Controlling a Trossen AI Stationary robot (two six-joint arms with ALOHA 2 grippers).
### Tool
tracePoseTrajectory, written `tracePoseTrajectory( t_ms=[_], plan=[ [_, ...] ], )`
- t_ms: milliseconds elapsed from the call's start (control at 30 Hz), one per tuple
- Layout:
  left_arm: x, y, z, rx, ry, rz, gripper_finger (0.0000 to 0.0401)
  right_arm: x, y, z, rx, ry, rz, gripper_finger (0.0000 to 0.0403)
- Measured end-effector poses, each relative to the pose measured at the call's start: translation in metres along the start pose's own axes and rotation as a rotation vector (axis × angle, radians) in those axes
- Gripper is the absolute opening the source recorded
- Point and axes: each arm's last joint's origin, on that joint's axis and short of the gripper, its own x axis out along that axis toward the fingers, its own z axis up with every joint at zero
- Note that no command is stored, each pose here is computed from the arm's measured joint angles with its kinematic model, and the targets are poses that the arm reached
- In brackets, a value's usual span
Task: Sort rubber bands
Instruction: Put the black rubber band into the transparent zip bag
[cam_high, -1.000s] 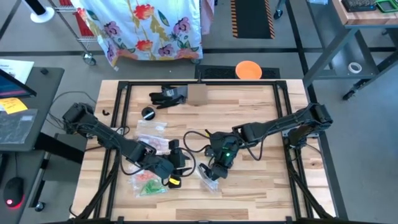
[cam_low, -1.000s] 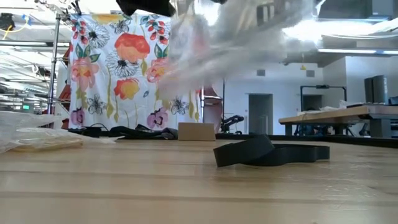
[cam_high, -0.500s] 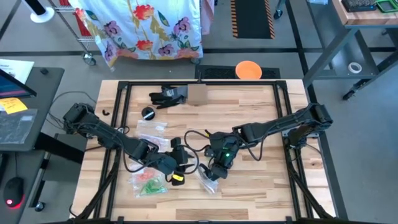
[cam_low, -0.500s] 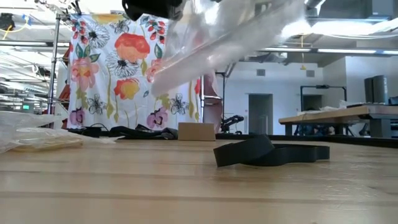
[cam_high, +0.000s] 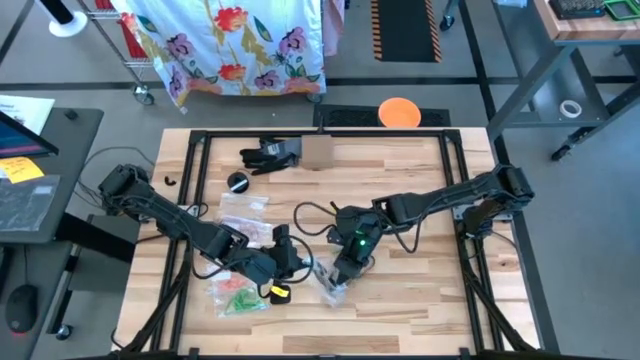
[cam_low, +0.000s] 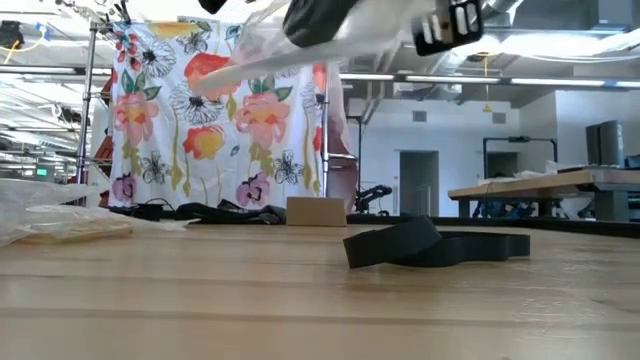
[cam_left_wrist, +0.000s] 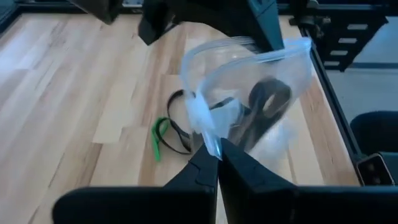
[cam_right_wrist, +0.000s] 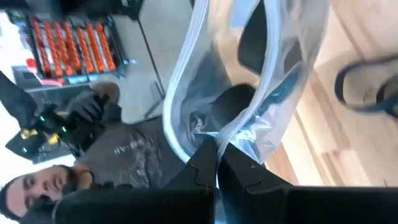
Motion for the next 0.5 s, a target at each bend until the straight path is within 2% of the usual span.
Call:
tracePoseTrajectory(
  t_ms=[100, 200, 300, 367, 433, 500],
  plan=[
    [-0.001, -0.0029, -0.0019, 0.01, 0.01, -0.015, 0.0001, 0.0005, -0.0003, 0.0022, -0.012, -0.052, -0.019, 0.0],
    [-0.0013, -0.0036, -0.0018, 0.008, 0.008, -0.018, 0.0001, 0.001, 0.0011, -0.0014, -0.055, 0.02, 0.015, 0.0],
    [-0.0012, -0.0035, -0.0021, 0.007, 0.01, -0.018, 0.0, 0.0005, 0.0039, 0.0036, -0.087, -0.07, 0.014, 0.0],
    [-0.0012, -0.0036, -0.0018, 0.005, 0.007, -0.018, 0.0, 0.0013, 0.0061, 0.0006, -0.159, 0.004, 0.061, 0.0],
    [-0.0012, -0.0036, -0.0018, 0.002, 0.008, -0.018, 0.0, -0.0006, 0.0035, 0.0007, -0.105, 0.03, 0.055, 0.0],
    [-0.0012, -0.0036, -0.0018, 0.0, 0.007, -0.018, 0.0, -0.0011, 0.0016, 0.0047, 0.009, -0.058, 0.01, 0.0]
  ],
)
